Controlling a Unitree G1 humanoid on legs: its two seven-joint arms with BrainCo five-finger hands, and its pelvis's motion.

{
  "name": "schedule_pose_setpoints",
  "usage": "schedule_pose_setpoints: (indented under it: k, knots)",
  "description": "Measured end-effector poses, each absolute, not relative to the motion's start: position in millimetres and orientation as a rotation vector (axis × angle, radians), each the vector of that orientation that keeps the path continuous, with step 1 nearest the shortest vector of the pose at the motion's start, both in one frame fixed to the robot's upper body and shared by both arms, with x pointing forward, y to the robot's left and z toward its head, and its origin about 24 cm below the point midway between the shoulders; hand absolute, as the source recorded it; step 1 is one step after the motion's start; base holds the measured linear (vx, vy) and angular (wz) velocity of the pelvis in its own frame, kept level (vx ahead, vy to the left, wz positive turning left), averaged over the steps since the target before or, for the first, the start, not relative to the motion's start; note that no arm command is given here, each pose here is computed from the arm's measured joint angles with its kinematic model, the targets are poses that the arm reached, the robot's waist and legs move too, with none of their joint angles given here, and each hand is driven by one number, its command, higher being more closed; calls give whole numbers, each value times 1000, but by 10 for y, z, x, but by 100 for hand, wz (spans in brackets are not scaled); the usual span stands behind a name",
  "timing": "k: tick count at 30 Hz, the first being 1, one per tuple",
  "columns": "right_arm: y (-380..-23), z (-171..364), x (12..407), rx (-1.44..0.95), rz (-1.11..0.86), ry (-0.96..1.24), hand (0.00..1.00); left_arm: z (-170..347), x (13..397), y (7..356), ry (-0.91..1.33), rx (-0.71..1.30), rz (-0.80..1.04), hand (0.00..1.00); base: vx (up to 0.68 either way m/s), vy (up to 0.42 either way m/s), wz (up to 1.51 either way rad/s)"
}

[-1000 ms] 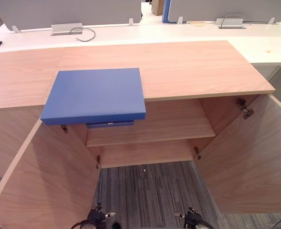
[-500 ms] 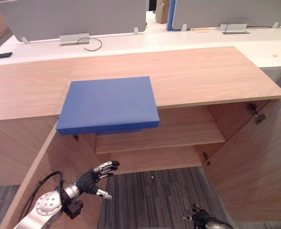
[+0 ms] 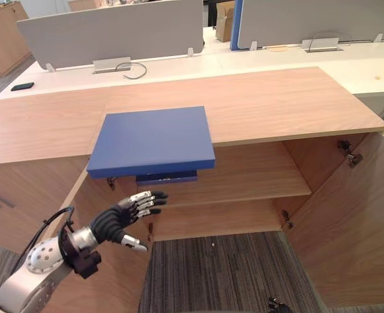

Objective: Walk over to the cabinet, pick up the folder, carry it to the office cabinet, place the folder inside the office cabinet, then close the office cabinet door

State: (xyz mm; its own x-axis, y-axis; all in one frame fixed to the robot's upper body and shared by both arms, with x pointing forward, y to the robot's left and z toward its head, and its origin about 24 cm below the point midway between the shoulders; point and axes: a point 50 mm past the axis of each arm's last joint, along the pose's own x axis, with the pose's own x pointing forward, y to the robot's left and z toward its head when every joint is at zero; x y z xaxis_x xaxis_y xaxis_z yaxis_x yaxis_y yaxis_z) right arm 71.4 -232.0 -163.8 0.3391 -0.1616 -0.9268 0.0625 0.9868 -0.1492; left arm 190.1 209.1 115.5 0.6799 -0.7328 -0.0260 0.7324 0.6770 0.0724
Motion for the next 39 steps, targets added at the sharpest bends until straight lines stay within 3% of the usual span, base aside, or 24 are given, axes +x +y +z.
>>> schedule_pose_setpoints:
  k: [4, 9, 12, 19, 26, 39]
  knots:
    - [-2316, -1644, 670, -90, -145, 1220, 0, 1591, 2006, 2241, -257, 72, -715, 0, -81, -31, -3]
    - [-2310, -1658, 559, -81, -147, 1238, 0, 2009, 1839, 2538, -656, 20, -387, 0, -40, -44, 1]
    - [-2267, -1669, 549, -70, -146, 1241, 0, 1855, 1770, 2498, -638, 75, -206, 0, -54, -8, 2]
    - [-2189, -1686, 572, -49, -202, 1249, 0, 1364, 1802, 2225, -481, 433, 260, 0, -69, -1, 1]
    - [-2188, -1681, 577, -95, -203, 1252, 0, 1346, 1965, 2175, -484, 759, 398, 0, -40, -8, -8]
    - [-2166, -1667, 655, -134, -173, 1228, 0, 1139, 2308, 2325, -391, 1110, 379, 0, -46, -8, -5]
